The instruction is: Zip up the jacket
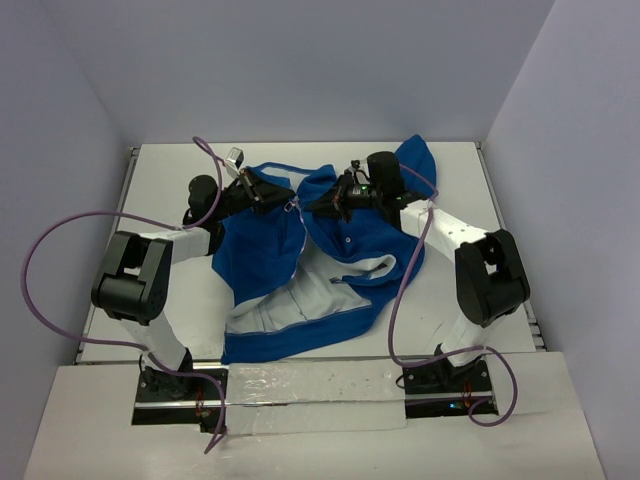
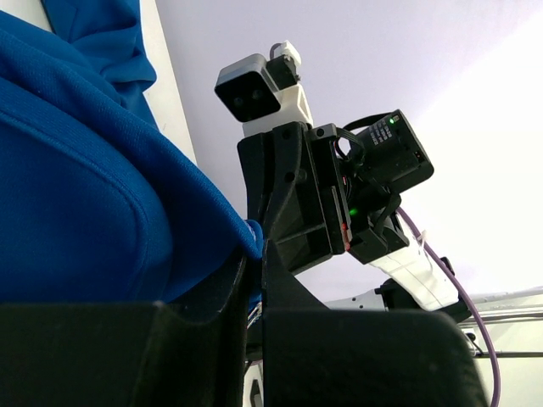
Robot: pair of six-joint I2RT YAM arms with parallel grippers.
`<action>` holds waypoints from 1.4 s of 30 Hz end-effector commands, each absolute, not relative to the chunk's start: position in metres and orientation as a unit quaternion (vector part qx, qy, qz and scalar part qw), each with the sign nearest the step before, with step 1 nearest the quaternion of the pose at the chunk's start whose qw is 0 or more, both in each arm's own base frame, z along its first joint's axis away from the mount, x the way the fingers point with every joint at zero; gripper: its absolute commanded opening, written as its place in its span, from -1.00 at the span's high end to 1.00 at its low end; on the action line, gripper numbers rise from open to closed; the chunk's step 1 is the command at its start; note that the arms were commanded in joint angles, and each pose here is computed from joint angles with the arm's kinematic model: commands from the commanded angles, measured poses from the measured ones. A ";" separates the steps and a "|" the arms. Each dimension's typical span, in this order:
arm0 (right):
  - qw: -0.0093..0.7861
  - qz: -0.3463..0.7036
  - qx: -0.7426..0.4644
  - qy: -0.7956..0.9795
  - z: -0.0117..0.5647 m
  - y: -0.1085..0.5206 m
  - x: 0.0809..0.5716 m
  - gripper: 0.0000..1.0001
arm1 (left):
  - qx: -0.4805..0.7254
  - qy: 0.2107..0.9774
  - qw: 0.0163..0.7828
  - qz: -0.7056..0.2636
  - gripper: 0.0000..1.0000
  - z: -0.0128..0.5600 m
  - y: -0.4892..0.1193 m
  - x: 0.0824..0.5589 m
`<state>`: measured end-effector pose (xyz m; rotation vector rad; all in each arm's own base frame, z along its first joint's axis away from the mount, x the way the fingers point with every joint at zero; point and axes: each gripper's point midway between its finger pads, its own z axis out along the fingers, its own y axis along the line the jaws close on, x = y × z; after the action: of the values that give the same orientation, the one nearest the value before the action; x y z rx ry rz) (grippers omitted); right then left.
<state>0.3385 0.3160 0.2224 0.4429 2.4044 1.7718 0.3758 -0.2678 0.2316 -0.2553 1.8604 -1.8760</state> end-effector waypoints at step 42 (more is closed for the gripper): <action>0.048 0.642 0.118 0.756 0.256 0.324 0.325 1.00 | -0.048 0.655 0.289 -0.697 1.00 0.266 -0.266 0.373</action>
<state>0.3328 0.3185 0.2254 0.4904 2.3744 1.8849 0.3758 -0.2678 0.2318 -0.2497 1.8579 -1.8733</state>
